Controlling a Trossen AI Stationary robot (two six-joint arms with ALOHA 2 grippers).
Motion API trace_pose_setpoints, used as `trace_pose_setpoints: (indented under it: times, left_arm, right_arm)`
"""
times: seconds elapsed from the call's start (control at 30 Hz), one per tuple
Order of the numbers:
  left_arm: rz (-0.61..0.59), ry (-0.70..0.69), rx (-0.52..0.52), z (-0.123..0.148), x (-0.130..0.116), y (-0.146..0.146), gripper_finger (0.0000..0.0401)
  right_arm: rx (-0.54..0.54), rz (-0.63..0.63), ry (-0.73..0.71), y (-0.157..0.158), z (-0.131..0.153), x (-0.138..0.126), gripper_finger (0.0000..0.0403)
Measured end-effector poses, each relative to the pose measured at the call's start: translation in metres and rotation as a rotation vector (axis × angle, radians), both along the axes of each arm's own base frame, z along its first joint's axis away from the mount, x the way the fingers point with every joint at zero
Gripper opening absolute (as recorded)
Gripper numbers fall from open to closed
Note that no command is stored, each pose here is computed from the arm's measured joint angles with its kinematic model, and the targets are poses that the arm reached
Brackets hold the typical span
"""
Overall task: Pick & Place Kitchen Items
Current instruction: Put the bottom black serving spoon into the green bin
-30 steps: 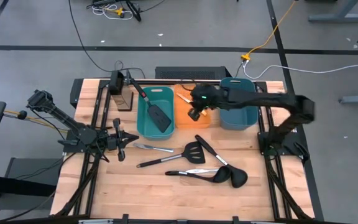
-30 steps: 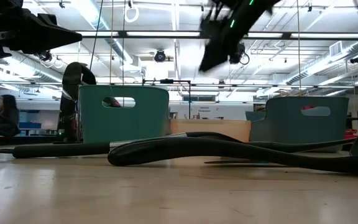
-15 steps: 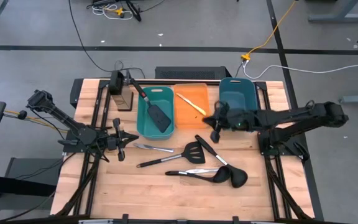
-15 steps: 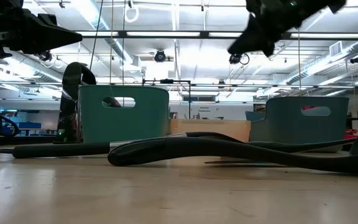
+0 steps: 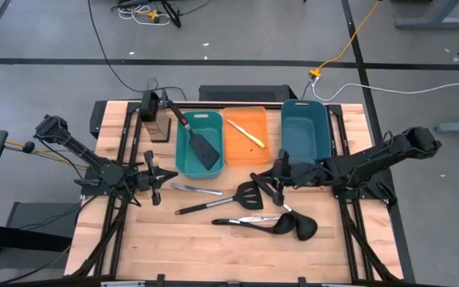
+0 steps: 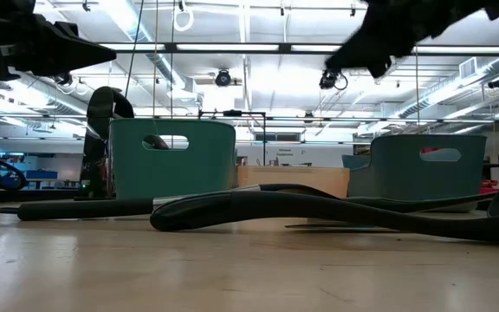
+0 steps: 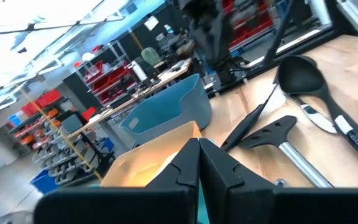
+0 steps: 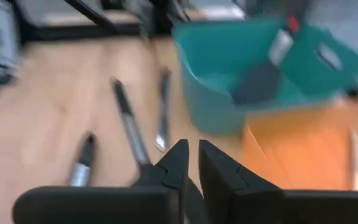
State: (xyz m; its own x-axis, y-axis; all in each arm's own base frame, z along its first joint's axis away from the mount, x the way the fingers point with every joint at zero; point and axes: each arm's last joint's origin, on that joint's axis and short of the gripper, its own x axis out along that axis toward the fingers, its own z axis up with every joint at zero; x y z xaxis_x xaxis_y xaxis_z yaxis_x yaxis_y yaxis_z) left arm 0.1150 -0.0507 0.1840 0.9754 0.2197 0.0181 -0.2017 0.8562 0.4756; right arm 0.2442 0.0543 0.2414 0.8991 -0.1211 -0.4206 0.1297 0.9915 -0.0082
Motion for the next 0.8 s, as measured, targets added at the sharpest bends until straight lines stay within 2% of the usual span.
trace_pose_setpoints:
  times: [0.1, 0.27, 0.47, 0.63, 0.8]
  left_arm:
    - [0.043, -0.001, -0.007, 0.0, 0.0, 0.001, 0.0013]
    - [0.06, 0.0, -0.007, 0.0, 0.0, 0.002, 0.0007]
    - [0.06, -0.001, -0.007, 0.0, 0.0, 0.002, 0.001]
    - [0.058, -0.003, -0.015, 0.0, 0.0, 0.002, 0.0016]
    - [0.057, -0.014, -0.059, 0.0, 0.0, 0.002, 0.0008]
  right_arm:
    - [-0.03, 0.019, -0.072, -0.001, 0.014, -0.008, 0.0031]
    - [-0.074, 0.008, -0.149, -0.009, 0.02, -0.035, 0.0015]
    - [-0.039, 0.004, -0.257, -0.018, 0.005, -0.066, 0.0008]
    - [0.048, -0.027, -0.158, -0.015, -0.014, -0.057, 0.0011]
    - [0.068, 0.007, -0.065, 0.003, -0.018, -0.031, 0.001]
